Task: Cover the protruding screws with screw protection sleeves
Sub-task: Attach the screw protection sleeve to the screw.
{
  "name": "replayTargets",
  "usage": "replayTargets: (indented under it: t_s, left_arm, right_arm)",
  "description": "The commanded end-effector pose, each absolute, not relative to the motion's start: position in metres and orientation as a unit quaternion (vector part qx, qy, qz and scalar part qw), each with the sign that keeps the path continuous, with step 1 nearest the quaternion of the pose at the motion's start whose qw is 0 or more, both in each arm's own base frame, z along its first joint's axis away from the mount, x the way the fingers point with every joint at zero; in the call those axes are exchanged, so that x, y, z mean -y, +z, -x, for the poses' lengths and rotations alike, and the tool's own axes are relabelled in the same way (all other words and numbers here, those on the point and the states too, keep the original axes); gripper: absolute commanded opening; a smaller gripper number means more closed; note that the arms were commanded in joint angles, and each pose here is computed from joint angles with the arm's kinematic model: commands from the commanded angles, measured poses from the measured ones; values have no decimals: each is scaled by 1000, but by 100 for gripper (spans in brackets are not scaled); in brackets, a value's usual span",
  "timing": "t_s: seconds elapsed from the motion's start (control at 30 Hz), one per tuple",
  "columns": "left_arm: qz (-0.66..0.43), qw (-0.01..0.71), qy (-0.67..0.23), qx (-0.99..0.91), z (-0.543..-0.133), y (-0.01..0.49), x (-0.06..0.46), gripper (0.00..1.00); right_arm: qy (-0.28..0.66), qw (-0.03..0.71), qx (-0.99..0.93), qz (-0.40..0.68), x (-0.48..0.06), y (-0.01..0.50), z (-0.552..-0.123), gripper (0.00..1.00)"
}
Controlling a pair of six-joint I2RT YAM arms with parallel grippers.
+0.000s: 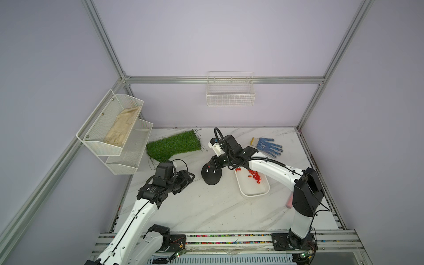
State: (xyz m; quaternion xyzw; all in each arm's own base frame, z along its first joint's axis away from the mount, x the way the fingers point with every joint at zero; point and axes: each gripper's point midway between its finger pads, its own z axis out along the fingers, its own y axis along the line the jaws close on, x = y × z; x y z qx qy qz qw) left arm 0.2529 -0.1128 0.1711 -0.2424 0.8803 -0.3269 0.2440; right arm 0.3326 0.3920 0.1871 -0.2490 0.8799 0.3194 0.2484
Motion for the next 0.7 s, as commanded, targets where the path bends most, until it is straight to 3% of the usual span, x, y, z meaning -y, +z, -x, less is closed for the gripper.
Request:
replayTargets:
  t_s: [0.0,0.67]
  left_arm:
    - [238,237,-345,-876,-255,169,118,57]
    - [225,227,-361,-876,-257,166,126,59]
  right_arm:
    - [305,255,-881,257,-394,187,-334,9]
    - [308,263,-880,248,-403,172,-339,9]
